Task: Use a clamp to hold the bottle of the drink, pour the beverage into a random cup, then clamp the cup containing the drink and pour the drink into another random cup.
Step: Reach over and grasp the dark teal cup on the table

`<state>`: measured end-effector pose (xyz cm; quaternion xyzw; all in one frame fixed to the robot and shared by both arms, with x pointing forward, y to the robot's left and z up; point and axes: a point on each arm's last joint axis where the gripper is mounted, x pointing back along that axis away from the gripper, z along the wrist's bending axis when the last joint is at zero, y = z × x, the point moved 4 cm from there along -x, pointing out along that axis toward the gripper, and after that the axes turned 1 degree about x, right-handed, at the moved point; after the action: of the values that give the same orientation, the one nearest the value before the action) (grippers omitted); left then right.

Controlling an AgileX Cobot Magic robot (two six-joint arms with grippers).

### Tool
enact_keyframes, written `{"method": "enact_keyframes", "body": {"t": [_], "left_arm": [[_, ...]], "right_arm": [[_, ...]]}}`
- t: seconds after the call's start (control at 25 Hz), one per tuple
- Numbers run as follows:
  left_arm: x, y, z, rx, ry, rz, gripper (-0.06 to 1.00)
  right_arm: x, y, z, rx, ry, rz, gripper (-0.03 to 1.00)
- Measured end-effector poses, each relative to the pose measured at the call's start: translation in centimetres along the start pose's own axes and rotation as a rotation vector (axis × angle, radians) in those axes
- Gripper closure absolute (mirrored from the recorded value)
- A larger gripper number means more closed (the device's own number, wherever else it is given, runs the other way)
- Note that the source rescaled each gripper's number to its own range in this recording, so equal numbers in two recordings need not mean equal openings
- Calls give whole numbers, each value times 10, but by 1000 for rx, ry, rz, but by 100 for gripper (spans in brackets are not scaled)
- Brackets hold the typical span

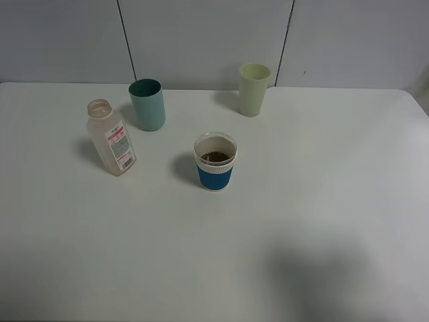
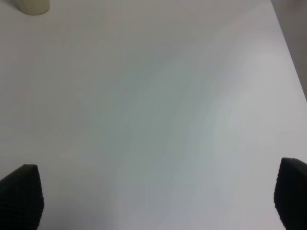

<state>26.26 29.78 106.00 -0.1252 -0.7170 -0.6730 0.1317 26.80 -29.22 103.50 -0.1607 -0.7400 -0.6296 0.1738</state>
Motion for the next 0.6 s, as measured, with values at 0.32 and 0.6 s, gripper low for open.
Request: {"method": "enact_keyframes", "body": {"t": [0.32, 0.6], "left_arm": [[-14, -19, -2, 18, -23, 85, -6], [-14, -19, -2, 18, -23, 85, -6]], "right_arm": [[0, 0, 0, 0, 0, 0, 8], [0, 0, 0, 0, 0, 0, 8]]}}
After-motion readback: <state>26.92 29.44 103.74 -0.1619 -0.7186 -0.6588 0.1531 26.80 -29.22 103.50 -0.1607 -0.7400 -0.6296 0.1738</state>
